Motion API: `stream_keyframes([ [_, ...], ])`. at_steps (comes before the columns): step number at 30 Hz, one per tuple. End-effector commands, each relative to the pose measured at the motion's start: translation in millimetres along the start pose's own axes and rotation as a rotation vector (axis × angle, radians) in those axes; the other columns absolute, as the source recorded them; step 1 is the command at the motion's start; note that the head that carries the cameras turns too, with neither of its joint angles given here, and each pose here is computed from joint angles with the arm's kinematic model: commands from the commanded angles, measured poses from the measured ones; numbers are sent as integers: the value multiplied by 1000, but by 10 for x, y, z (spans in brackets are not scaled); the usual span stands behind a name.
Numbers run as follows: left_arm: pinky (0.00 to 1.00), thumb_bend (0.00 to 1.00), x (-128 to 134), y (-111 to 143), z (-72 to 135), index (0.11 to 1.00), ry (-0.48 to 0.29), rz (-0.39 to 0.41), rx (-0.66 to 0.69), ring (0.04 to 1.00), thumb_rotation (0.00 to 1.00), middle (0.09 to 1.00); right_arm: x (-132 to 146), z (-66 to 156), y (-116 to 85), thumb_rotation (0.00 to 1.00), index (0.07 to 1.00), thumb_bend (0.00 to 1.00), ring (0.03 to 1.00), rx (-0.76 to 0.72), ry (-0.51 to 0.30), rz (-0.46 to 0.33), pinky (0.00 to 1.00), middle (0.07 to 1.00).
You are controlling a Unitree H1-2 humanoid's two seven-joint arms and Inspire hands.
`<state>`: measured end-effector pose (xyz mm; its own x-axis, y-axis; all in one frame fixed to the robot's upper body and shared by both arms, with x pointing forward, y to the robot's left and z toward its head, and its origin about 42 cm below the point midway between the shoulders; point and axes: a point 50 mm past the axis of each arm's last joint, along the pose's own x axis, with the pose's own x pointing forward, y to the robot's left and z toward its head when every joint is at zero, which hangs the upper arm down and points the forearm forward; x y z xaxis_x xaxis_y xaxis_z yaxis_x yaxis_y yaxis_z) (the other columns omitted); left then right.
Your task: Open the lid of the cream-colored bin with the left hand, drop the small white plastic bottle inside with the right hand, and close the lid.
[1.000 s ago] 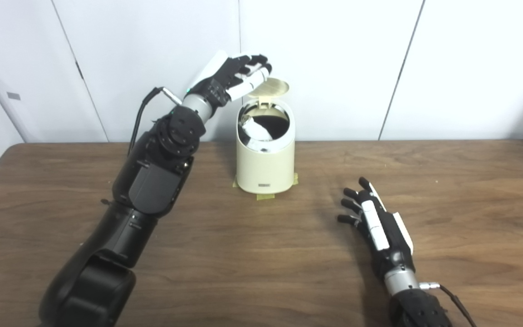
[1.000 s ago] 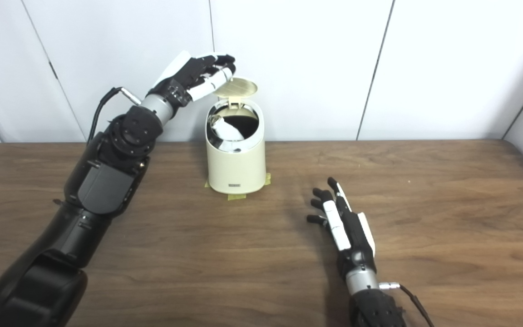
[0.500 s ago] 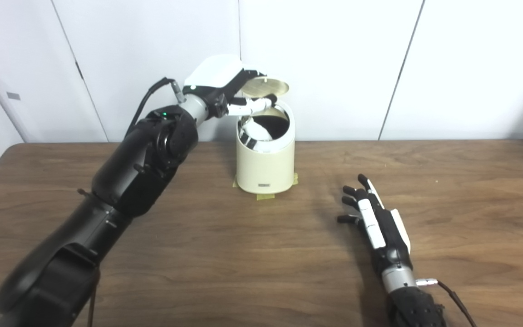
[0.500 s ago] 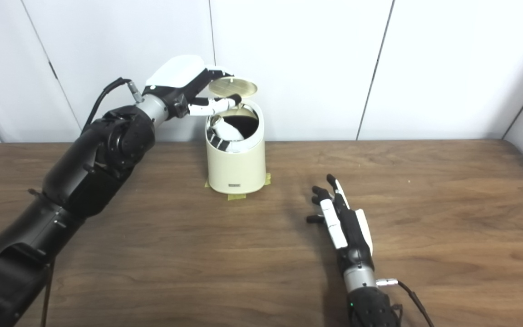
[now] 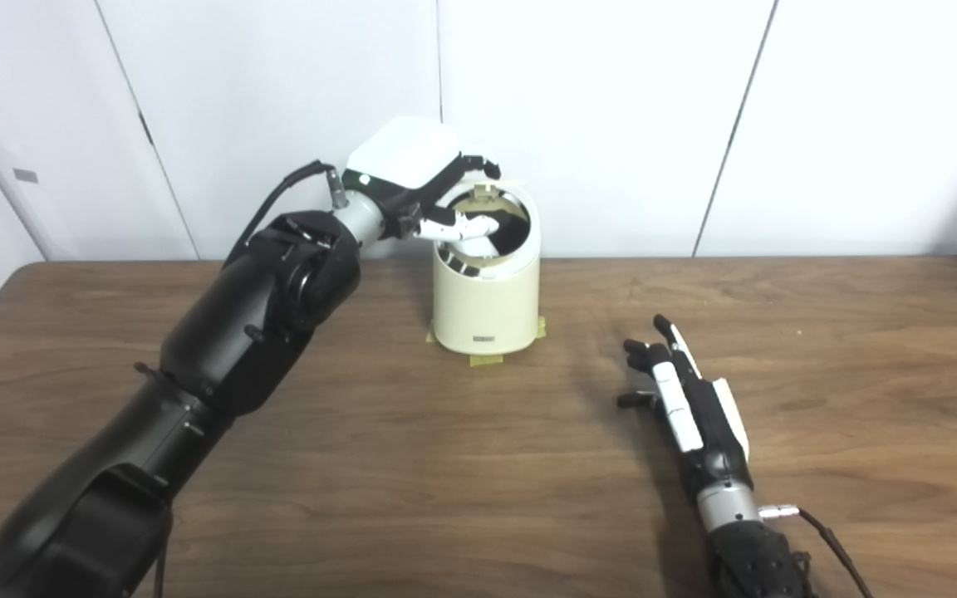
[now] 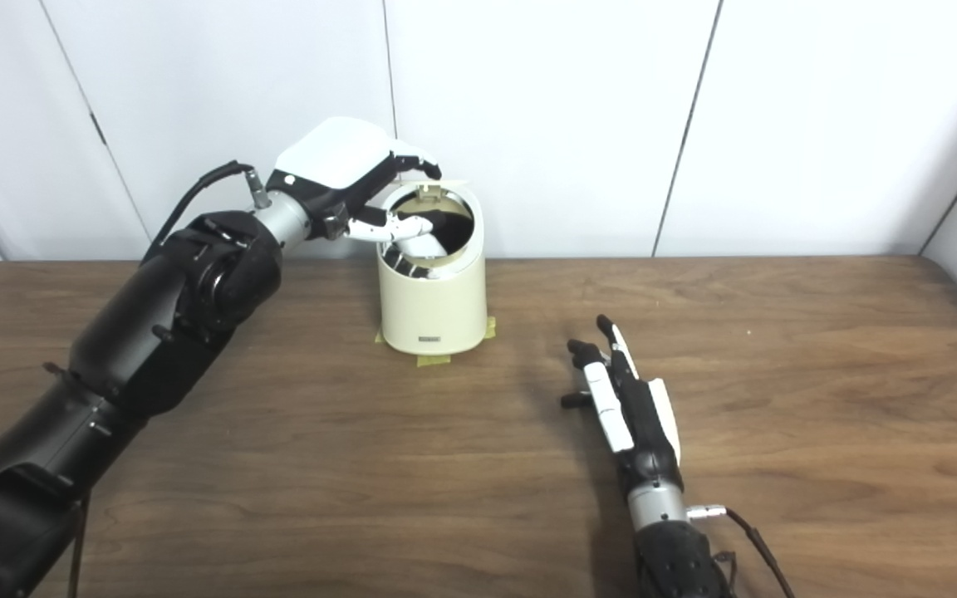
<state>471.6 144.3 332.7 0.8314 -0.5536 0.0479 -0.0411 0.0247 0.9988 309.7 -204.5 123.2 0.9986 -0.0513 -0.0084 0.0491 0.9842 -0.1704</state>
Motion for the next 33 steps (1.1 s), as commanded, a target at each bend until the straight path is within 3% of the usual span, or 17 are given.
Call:
stream_keyframes([
  [1, 821, 470, -1, 302, 19, 811, -26, 76, 51, 850, 763, 822, 34, 3, 16, 964, 962, 546, 840, -19, 16, -7, 718, 819],
  [8, 913, 462, -97, 168, -1, 805, -33, 57, 64, 834, 790, 807, 32, 25, -10, 970, 962, 545, 847, -26, 9, -11, 740, 818],
  [16, 934, 469, -189, 12, 13, 796, -44, 22, 95, 847, 806, 810, 8, 33, -33, 970, 954, 550, 847, -36, 19, -15, 737, 819],
  [25, 998, 482, -311, -80, 130, 823, -29, -60, 203, 895, 863, 842, 2, 25, -49, 974, 945, 545, 841, -42, 26, -19, 735, 810],
  [33, 1000, 485, -377, -160, 186, 839, -14, -134, 225, 937, 841, 875, 6, 42, -32, 971, 936, 540, 834, -50, 28, -19, 734, 800],
])
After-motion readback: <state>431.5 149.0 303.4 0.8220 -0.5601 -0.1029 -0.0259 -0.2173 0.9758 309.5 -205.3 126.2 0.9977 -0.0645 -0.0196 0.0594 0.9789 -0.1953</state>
